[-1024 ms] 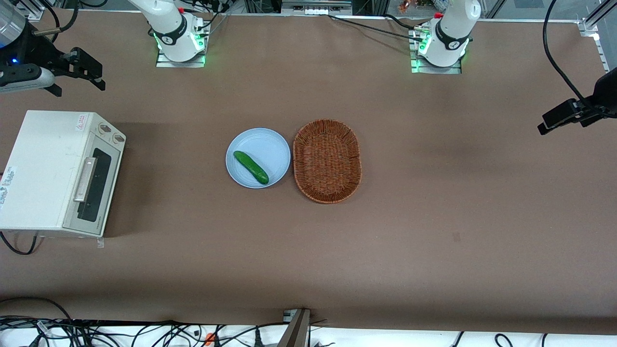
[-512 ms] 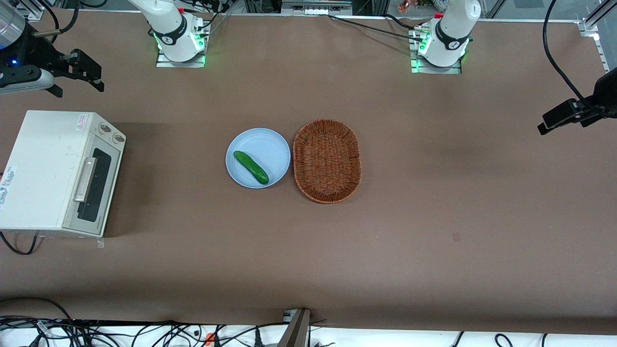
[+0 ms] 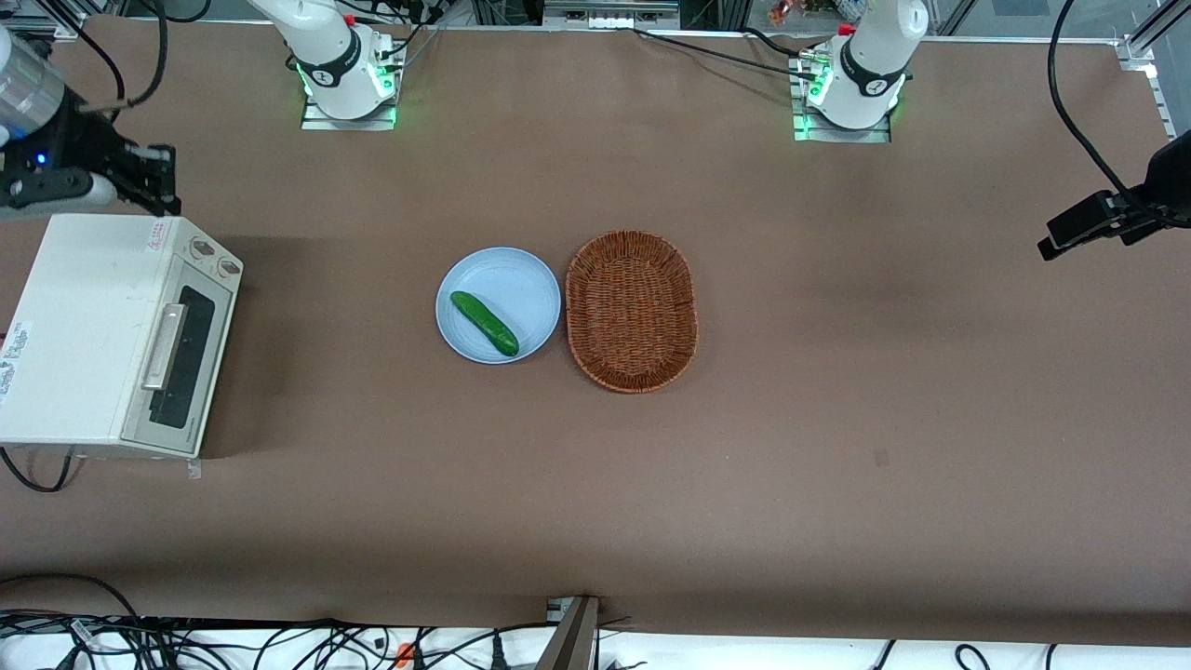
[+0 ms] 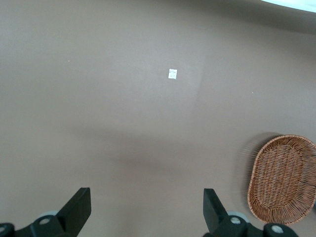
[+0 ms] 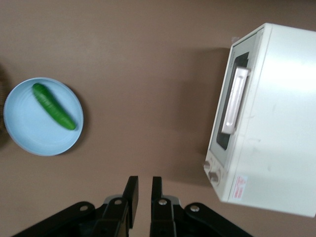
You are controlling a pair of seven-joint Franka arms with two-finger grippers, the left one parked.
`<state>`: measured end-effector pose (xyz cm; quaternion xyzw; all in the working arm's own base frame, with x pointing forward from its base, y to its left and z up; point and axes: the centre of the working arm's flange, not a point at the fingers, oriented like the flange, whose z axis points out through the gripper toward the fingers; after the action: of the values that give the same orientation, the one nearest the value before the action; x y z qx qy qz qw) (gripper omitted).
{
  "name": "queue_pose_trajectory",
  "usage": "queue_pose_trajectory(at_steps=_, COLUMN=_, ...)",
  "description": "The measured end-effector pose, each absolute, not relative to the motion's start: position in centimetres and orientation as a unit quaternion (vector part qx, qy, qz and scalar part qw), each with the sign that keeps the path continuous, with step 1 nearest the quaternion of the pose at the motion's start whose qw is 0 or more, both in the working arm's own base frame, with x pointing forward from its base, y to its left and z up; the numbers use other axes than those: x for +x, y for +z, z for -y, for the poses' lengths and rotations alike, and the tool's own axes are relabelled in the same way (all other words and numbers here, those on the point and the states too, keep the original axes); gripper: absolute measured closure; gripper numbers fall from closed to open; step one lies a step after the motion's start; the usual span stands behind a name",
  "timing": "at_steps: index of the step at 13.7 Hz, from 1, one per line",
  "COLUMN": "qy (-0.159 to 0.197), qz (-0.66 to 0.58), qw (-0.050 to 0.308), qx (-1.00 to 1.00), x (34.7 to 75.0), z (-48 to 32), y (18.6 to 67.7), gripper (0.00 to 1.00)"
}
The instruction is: Open oven door with right arm only
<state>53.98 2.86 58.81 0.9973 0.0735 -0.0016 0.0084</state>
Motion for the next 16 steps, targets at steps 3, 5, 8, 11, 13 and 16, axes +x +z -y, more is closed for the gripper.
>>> queue_pose_trajectory(at_steps=3, qy=0.007, qz=-0.082, qw=0.012, qx=0.997, x=57.6, z=-0.3, y=52.7, gripper=0.99)
queue_pose_trajectory(at_steps=5, qy=0.004, qz=-0.086, qw=0.017, qx=0.996, x=59.6, z=2.8, y=48.2, gripper=0.99)
queue_pose_trajectory(at_steps=8, qy=0.008, qz=-0.094, qw=0.028, qx=0.995, x=61.8, z=6.6, y=42.8, gripper=0.99)
queue_pose_trajectory(at_steps=11, qy=0.016, qz=-0.095, qw=0.037, qx=0.995, x=63.0, z=7.8, y=39.9, gripper=0.99)
queue_pose_trajectory(at_steps=13, qy=0.019, qz=-0.096, qw=0.039, qx=0.994, x=63.3, z=8.1, y=39.1, gripper=0.99)
queue_pose_trajectory(at_steps=16, qy=0.018, qz=-0.095, qw=0.044, qx=0.994, x=63.2, z=8.7, y=38.9, gripper=0.99)
